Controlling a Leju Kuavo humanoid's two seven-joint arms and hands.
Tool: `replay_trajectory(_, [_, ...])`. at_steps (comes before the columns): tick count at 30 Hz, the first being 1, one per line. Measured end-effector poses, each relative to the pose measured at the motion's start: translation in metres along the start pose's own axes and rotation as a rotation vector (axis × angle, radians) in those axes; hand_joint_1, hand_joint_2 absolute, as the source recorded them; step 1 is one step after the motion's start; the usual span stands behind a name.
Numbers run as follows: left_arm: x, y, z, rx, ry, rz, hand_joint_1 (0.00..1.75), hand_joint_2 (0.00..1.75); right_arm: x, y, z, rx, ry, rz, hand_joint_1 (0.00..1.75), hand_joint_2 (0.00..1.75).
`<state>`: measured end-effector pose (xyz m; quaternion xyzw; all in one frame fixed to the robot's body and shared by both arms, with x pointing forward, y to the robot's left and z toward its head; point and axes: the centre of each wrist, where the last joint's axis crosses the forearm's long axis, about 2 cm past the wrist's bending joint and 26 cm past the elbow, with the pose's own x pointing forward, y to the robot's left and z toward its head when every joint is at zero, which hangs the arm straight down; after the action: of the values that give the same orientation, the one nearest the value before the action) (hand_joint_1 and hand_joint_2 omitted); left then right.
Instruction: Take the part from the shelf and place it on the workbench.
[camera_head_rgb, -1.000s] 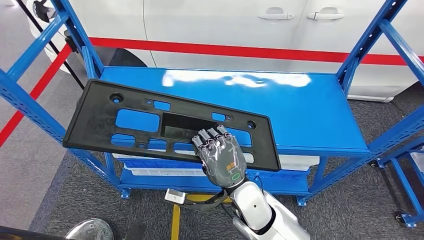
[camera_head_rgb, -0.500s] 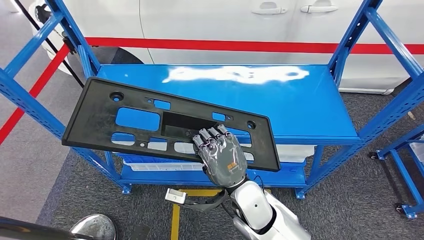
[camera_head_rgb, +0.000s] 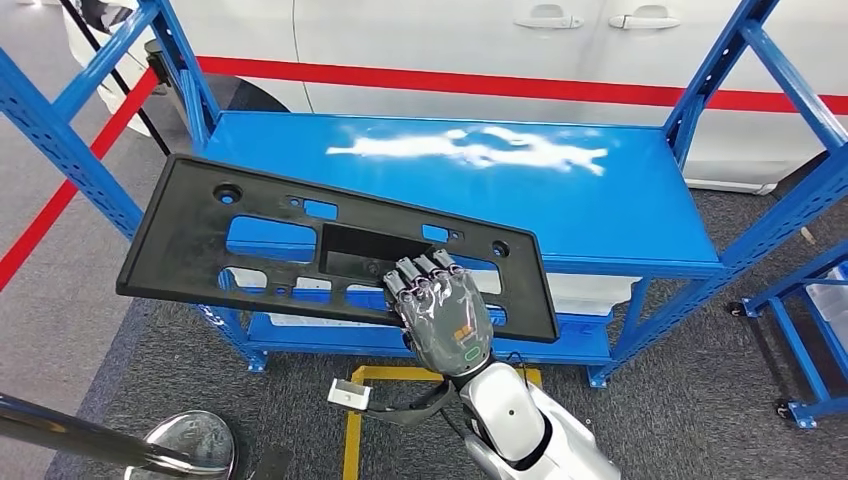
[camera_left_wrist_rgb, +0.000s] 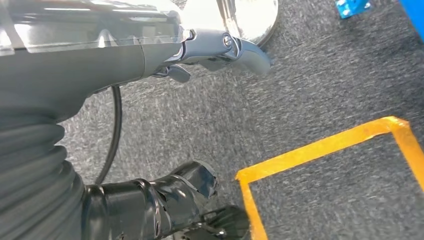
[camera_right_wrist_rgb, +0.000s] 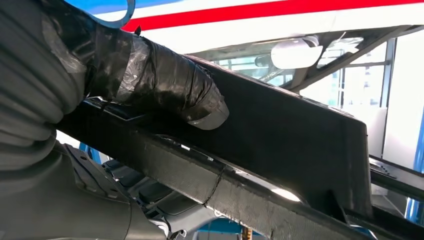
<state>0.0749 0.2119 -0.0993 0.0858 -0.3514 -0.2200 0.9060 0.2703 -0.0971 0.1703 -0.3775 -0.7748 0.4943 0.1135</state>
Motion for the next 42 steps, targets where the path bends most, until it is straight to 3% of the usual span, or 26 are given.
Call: replay_trajectory(42, [0.003,-0.002,0.000,0.008,0.005,0.000,0.00,1.75,0.001,-0.011,-0.003,-0.069,-0.020,-0.103,1.75,1.75])
